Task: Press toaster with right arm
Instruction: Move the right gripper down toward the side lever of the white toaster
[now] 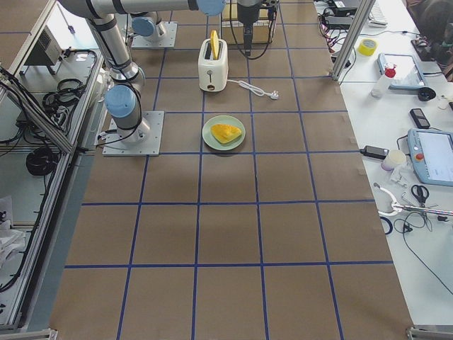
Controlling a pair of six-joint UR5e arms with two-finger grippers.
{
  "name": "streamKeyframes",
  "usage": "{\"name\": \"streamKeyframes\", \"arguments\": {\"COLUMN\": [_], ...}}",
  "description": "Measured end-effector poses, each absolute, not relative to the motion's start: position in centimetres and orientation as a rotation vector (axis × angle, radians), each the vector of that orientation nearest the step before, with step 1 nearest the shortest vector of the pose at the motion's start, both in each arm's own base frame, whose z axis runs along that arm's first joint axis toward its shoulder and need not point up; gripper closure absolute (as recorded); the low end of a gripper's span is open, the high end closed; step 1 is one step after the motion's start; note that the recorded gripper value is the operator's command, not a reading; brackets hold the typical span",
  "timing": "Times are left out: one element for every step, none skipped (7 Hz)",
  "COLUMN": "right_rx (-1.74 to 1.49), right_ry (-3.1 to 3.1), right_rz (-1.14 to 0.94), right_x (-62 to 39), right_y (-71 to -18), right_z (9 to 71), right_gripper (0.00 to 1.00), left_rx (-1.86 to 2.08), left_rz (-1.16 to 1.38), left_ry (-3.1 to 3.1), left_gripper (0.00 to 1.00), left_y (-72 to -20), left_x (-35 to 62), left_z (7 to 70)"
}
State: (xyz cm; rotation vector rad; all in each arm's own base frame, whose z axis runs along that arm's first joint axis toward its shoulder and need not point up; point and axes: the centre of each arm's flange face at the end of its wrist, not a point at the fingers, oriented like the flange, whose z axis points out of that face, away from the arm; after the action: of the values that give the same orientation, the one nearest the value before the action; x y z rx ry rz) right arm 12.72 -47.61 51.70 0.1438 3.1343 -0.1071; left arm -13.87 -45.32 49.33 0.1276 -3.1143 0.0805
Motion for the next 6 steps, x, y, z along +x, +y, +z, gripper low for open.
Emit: {"name": "streamKeyframes", "arguments": {"right_rx": [0.209,0.264,0.298,0.309,0.307,0.301], "right_ry": [3.13,3.125,3.122,3.103,3.059,3.015], "right_rz": [-0.082,-0.061,-0.041,-0.009,0.043,0.092], "right_x": [12.8,12.8,12.9,13.1,13.5,13.9], "right_y": [-44.3,-41.2,-39.1,-38.1,-37.5,-37.1], "right_z": [50.7,49.6,48.5,47.4,45.6,43.6], "right_gripper": [0.57,0.99,1.0,1.0,1.0,1.0], "left_rx": [0.128,0.128,0.128,0.127,0.126,0.126], "left_rz": [0.081,0.081,0.081,0.08,0.08,0.08], "left_ry": [-3.114,-3.114,-3.114,-3.114,-3.114,-3.114], "left_gripper": [0.0,0.0,0.0,0.0,0.0,0.0], "left_y": [-45.3,-45.3,-45.3,-45.3,-45.3,-45.3], "left_x": [-13.9,-13.9,-13.9,-13.9,-13.9,-13.9], "left_z": [49.3,49.3,49.3,49.3,49.3,49.3]}}
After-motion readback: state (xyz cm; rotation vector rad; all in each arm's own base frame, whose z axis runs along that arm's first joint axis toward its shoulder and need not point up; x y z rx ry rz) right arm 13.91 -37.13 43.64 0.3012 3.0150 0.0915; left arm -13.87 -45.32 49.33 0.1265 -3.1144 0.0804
